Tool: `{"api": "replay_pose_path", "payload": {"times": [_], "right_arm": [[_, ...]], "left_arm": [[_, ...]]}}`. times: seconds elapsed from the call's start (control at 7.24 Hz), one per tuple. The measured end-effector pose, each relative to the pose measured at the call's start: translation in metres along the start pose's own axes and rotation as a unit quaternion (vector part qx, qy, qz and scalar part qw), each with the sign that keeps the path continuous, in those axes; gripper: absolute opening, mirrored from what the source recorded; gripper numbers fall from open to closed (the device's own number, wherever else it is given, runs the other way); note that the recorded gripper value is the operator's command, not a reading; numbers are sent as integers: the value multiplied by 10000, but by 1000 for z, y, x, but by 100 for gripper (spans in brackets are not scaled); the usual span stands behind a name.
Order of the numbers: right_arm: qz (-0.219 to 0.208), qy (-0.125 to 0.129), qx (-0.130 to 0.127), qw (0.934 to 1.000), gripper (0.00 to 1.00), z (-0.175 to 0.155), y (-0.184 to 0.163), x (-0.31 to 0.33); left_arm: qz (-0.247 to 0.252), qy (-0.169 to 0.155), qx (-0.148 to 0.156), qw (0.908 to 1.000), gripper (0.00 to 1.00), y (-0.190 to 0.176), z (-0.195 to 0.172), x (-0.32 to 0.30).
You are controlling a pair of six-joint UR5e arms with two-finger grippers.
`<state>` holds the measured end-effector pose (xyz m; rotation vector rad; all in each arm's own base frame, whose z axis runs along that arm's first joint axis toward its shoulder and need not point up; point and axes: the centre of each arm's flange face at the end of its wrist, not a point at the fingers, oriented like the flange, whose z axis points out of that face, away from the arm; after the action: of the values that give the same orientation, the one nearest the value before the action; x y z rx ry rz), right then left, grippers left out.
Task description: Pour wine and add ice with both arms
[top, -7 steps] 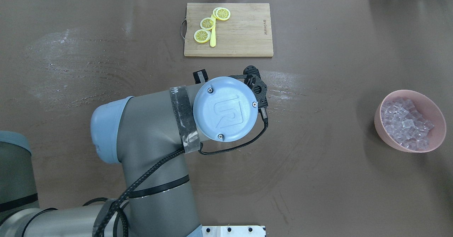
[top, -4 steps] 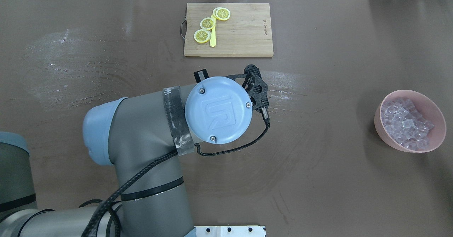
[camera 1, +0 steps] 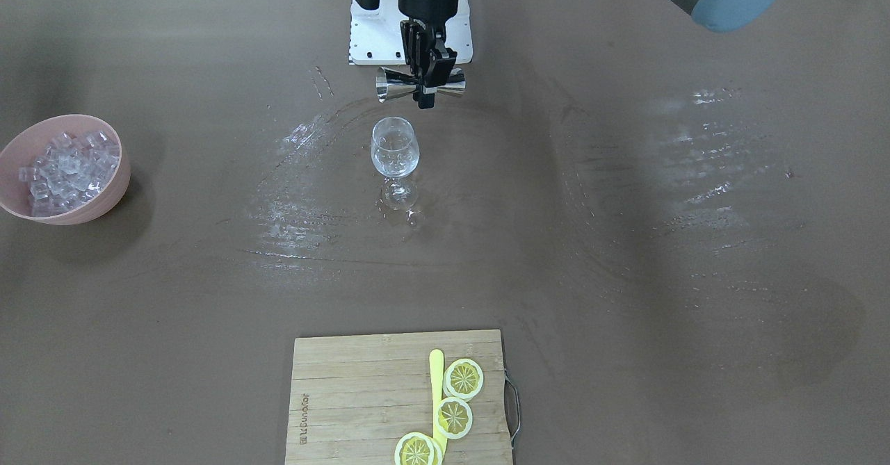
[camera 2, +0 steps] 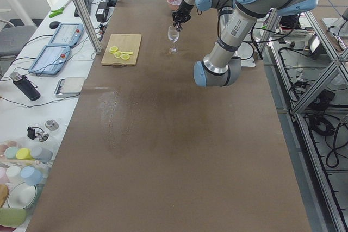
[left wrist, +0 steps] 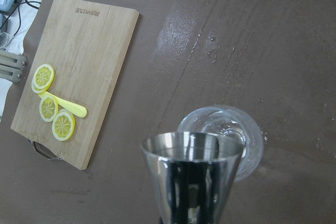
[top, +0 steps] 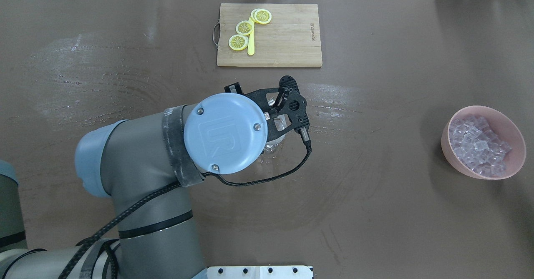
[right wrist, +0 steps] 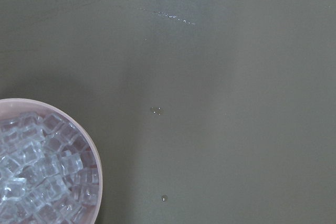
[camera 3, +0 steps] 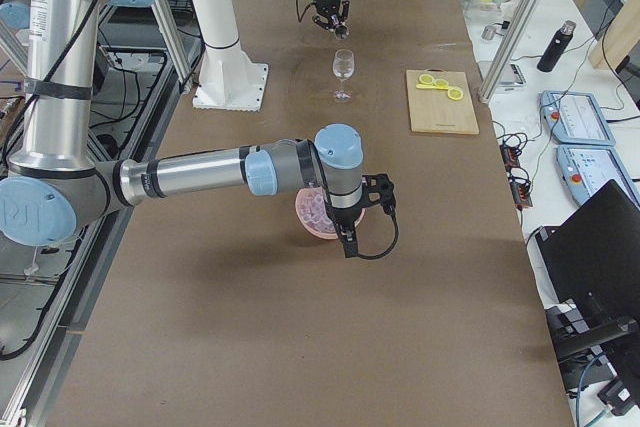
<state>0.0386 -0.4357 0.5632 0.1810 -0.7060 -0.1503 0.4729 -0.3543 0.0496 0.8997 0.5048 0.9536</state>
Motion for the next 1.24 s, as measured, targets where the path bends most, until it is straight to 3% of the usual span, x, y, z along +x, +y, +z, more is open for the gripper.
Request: {"api": "replay_pose_path", "payload": {"times": [0.83, 1.24], "right_arm": [[-9, 0, 9, 10000, 99, 0, -2, 0], [-13, 0, 9, 10000, 99, 0, -2, 0]], "left_arm": [[-435, 602, 1202, 9900, 0, 95, 36, -44], [-910, 751, 1583, 9803, 0, 173, 56, -63]]}}
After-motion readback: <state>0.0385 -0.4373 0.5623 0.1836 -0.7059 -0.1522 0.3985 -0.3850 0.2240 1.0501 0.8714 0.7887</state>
